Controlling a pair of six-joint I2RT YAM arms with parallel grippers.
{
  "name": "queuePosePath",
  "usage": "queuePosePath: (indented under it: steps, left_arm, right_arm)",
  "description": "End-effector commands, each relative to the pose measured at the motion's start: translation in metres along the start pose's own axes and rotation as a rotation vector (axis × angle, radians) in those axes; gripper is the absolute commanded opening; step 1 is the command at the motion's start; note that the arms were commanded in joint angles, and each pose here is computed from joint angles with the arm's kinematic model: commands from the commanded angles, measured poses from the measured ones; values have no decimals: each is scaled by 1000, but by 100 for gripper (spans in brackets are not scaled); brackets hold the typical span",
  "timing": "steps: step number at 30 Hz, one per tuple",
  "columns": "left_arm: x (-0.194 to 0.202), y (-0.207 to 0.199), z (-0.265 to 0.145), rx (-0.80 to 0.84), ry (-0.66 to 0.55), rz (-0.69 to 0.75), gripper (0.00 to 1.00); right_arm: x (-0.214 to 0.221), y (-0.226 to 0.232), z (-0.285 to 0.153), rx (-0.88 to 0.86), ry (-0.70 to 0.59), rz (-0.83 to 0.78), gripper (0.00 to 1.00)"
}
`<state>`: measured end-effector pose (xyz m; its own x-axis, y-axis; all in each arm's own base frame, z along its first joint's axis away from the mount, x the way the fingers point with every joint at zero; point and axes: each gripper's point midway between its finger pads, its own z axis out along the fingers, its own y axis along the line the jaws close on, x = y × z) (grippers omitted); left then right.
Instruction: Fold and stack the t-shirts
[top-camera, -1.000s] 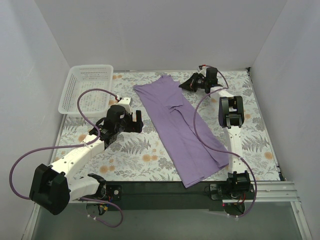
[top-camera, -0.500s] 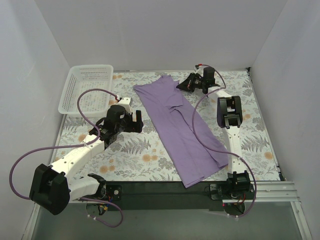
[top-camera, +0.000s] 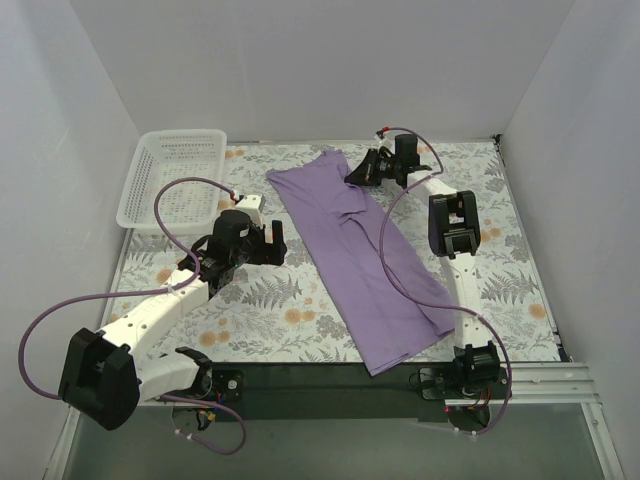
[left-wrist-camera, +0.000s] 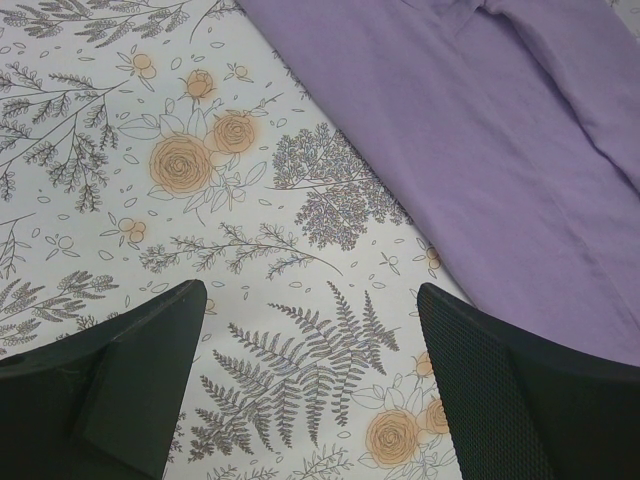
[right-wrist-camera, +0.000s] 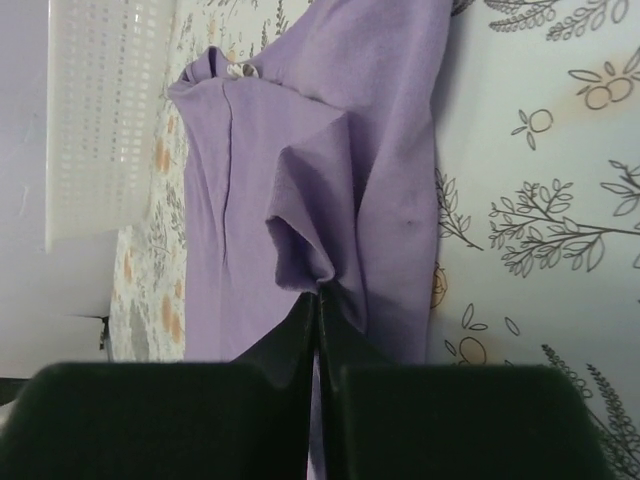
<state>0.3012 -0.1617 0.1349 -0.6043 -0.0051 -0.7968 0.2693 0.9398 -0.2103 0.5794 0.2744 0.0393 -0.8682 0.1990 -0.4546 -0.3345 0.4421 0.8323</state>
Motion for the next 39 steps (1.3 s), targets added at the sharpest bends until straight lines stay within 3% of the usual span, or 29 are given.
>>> queuePosePath:
  steps: [1, 12, 29, 30, 35, 39]
  left_arm:
    - [-7, -2, -5, 18, -35, 0, 86]
    - [-9, -4, -7, 24, -40, -1, 87]
    - [-11, -5, -8, 29, -46, -2, 87]
    - [-11, -5, -8, 29, -48, -2, 86]
    - [-14, -6, -11, 34, -59, -3, 88]
    - [-18, -10, -17, 53, -79, -14, 93]
  right_arm:
    - [-31, 52, -11, -7, -46, -191, 4]
    - [-28, 67, -8, 90, -29, -343, 8]
    - [-6, 86, -3, 186, 39, -550, 34]
    - [-10, 95, -7, 175, 34, -585, 36]
    - [-3, 132, -42, 11, 107, -776, 67]
    - [-11, 154, -78, -45, 87, -816, 70]
